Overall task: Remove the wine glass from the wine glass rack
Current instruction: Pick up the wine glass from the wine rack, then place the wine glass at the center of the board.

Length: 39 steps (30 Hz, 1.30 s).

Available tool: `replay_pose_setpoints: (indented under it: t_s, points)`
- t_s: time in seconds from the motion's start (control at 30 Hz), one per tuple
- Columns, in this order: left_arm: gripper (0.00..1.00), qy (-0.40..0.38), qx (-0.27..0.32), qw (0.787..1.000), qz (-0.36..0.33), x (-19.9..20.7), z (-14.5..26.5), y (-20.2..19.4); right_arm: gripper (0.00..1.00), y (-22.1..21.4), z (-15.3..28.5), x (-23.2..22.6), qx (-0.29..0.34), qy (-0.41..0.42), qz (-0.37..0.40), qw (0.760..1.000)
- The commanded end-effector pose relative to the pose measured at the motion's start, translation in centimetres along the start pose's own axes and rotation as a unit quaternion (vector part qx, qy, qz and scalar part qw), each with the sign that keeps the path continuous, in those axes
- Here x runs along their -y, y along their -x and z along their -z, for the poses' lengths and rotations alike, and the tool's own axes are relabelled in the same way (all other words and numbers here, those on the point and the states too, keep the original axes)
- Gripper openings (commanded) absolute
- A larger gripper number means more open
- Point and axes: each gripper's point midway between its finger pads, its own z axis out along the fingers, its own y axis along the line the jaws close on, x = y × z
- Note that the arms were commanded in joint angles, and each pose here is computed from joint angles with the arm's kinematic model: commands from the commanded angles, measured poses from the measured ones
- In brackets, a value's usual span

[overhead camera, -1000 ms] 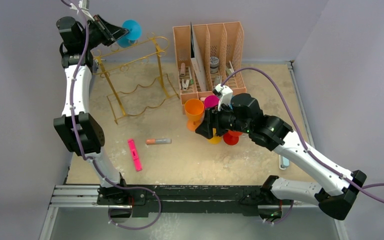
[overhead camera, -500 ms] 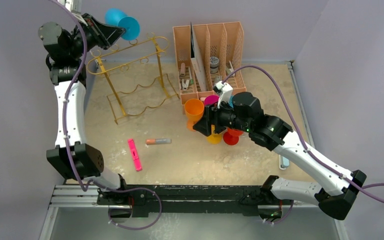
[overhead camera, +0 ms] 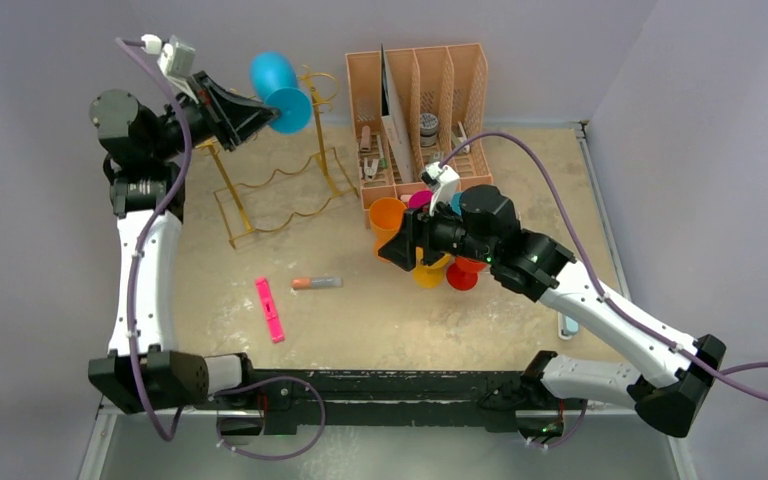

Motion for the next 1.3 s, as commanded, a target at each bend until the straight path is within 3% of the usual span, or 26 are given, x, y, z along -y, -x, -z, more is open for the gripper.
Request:
replay_pose_setpoints:
  t_s: [0.0,0.23,0.57,0.87,1.27]
  points:
    - [0.0,-0.058,-0.006,0.997,-0.048,6.3,0.6,-1.0,0.67,1.6,0.5,-0.9,0.041,0.017,0.006,0.999]
    - [0.0,-0.081,-0.029,0.996,0.001,8.8,1.1,-5.4,0.67,2.5,1.9,-0.9,0.093,0.021,0.014,0.995]
    - [0.0,-0.147,-0.09,0.982,0.072,13.2,4.1,-11.9,0.69,4.5,3.7,-5.8,0.143,0.148,0.069,0.976]
    - [0.0,-0.138,-0.137,0.965,0.173,14.2,5.3,-15.4,0.69,4.1,1.5,-7.9,0.096,0.211,0.018,0.973]
    - [0.0,-0.153,-0.169,0.952,0.205,14.3,4.8,-17.1,0.68,4.1,0.4,-9.5,0.074,0.262,-0.009,0.962]
